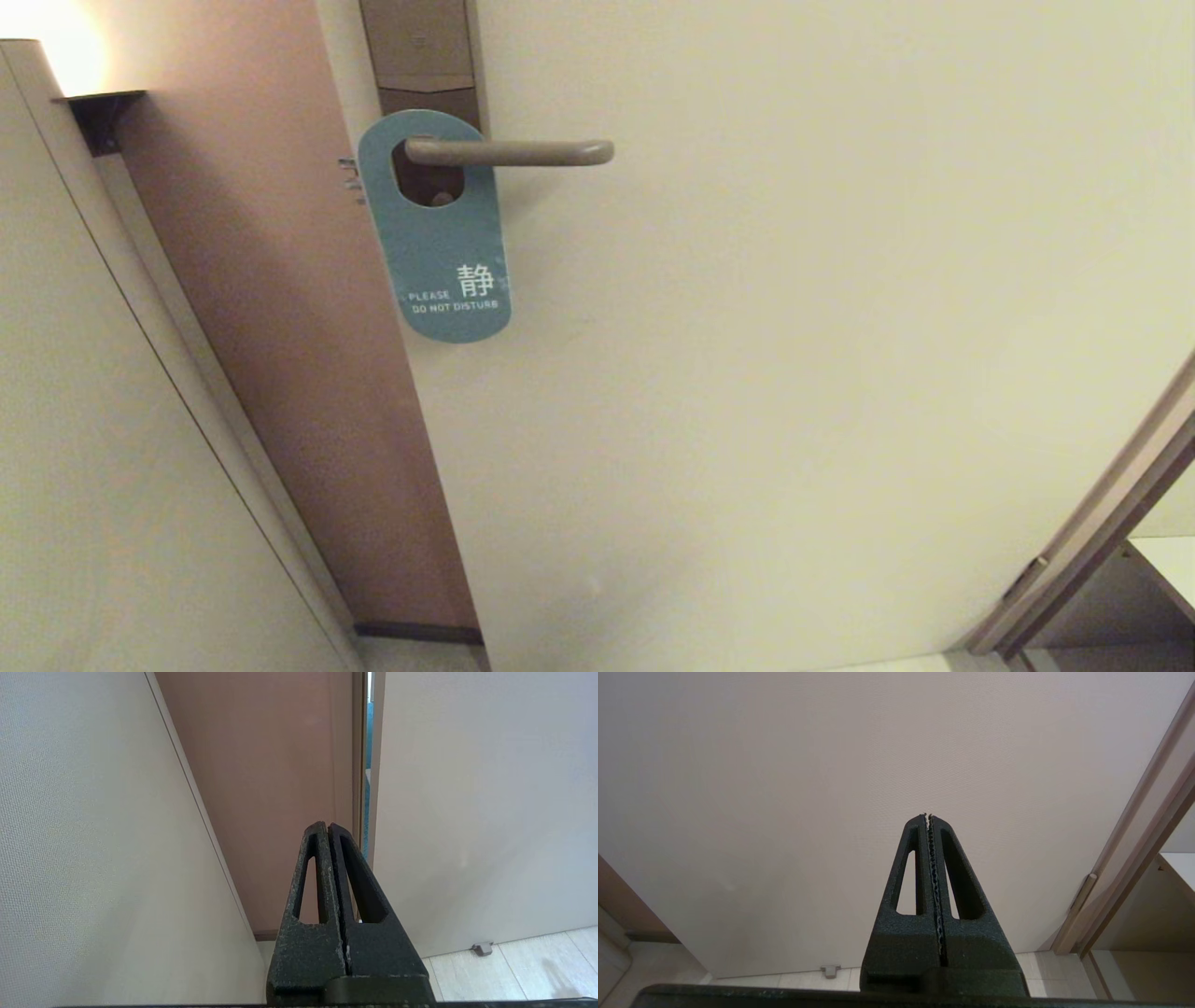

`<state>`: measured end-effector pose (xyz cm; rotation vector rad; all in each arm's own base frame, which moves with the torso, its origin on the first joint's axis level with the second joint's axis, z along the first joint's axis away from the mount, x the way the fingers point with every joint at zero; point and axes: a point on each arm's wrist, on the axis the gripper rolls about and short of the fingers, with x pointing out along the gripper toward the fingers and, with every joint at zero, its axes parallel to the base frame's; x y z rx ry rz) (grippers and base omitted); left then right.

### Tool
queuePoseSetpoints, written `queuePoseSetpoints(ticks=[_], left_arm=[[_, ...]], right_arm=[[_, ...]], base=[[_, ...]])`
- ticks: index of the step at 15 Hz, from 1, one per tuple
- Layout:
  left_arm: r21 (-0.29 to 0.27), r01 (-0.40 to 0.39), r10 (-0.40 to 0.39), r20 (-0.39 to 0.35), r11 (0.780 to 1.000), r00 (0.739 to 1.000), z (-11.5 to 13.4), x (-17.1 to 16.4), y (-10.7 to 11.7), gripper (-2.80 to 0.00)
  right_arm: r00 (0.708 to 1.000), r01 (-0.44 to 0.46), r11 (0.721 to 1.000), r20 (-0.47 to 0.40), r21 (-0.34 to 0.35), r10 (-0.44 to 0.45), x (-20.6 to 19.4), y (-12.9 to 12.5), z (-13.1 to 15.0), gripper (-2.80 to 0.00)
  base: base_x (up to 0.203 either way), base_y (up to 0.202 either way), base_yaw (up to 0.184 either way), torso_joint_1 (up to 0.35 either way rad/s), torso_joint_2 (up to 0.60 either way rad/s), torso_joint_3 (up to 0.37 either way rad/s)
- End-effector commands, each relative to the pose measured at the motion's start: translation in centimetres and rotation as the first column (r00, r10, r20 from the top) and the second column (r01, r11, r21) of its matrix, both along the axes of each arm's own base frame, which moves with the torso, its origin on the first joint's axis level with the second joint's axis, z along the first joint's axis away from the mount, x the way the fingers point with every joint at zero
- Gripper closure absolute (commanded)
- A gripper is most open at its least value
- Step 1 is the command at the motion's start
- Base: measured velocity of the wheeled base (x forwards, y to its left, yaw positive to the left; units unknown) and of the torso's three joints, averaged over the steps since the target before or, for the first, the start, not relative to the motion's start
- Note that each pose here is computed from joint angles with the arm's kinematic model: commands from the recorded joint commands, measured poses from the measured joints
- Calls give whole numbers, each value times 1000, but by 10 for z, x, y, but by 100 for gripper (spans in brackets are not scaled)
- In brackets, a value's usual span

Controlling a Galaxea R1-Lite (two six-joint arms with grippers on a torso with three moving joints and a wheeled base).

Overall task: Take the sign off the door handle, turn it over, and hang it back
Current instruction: Take down the sign

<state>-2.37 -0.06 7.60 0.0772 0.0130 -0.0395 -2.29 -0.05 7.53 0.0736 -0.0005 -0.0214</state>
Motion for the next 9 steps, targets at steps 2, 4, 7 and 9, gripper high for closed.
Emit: queuePoseSetpoints(ticks=[2,4,7,9], left_arm=[[19,10,-11,33,1000,999,10,-3,0,0],[30,36,-38,56,999,998,31,-9,-1,0],[-32,52,-53,-30,998,998,76,6,-1,0],[-102,61,-69,-76,993,995,112,25,-1,0]], right_arm=[[1000,0,1000,-1,0,0,0,0,0,0],[1000,0,1000,-2,0,0,0,0,0,0],[1000,0,1000,-1,0,0,0,0,0,0],[1000,0,1000,-1,0,0,0,0,0,0]], base=[[0,0,0,0,0,0],[0,0,0,0,0,0],[0,0,0,0,0,0],[0,0,0,0,0,0]])
